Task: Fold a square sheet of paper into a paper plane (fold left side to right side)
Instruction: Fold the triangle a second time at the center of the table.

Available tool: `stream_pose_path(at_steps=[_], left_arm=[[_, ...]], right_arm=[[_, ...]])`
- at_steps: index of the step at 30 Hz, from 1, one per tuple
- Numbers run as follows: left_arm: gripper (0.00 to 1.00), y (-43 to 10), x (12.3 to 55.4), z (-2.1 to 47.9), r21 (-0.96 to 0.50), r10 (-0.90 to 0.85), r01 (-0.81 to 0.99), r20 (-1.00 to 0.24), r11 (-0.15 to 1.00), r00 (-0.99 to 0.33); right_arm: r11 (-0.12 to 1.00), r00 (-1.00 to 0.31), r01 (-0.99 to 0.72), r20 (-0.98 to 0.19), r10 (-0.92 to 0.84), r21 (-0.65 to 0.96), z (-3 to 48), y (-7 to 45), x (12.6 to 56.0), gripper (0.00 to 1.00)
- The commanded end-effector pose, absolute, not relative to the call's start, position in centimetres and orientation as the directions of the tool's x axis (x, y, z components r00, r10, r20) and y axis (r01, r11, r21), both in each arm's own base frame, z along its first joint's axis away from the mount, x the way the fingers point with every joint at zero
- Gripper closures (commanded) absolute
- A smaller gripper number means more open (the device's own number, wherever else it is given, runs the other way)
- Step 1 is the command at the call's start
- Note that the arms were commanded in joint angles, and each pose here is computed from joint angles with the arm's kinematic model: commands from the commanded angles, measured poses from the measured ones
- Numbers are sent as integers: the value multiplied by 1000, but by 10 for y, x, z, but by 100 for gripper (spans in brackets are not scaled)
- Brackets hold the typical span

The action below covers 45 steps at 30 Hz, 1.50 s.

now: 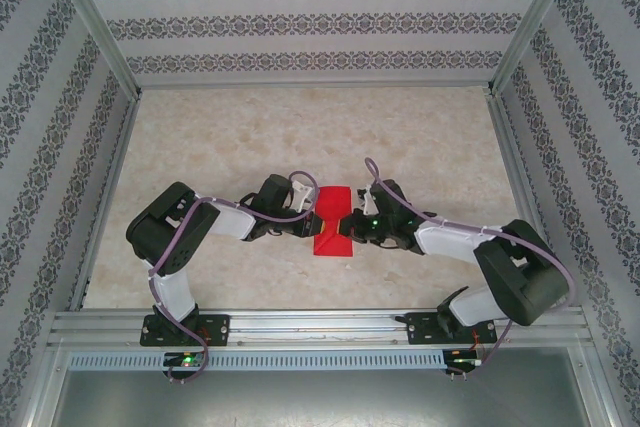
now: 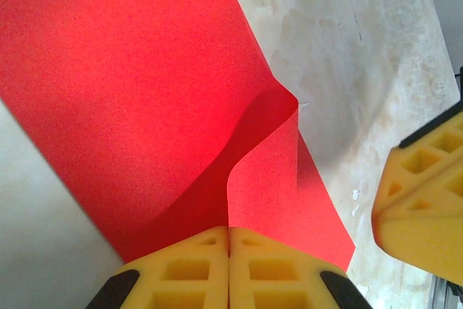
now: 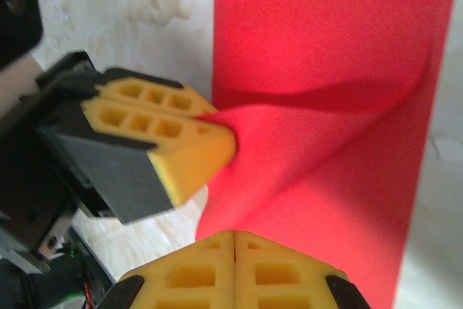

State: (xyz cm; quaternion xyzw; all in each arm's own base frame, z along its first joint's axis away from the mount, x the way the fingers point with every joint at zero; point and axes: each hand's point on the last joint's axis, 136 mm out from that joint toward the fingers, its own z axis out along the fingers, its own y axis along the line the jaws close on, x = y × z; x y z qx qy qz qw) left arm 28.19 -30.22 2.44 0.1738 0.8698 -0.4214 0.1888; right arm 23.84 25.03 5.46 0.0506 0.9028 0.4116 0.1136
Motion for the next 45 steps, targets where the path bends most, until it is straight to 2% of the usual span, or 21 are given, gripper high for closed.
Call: stream_pose_path(at_steps=[1, 39, 45], left_arm=[[94, -286, 279, 9, -631, 147, 442, -463, 638, -874], [95, -283, 281, 2, -610, 148, 432, -459, 664, -876], [92, -283, 281, 2, -612, 150, 434, -459, 661, -876]], right_arm=[[631, -956, -44, -215, 198, 775, 68, 264, 256, 100], [699, -974, 29, -136, 179, 714, 17, 267, 255, 100], [717, -976, 56, -115, 187, 695, 8, 261, 250, 100]])
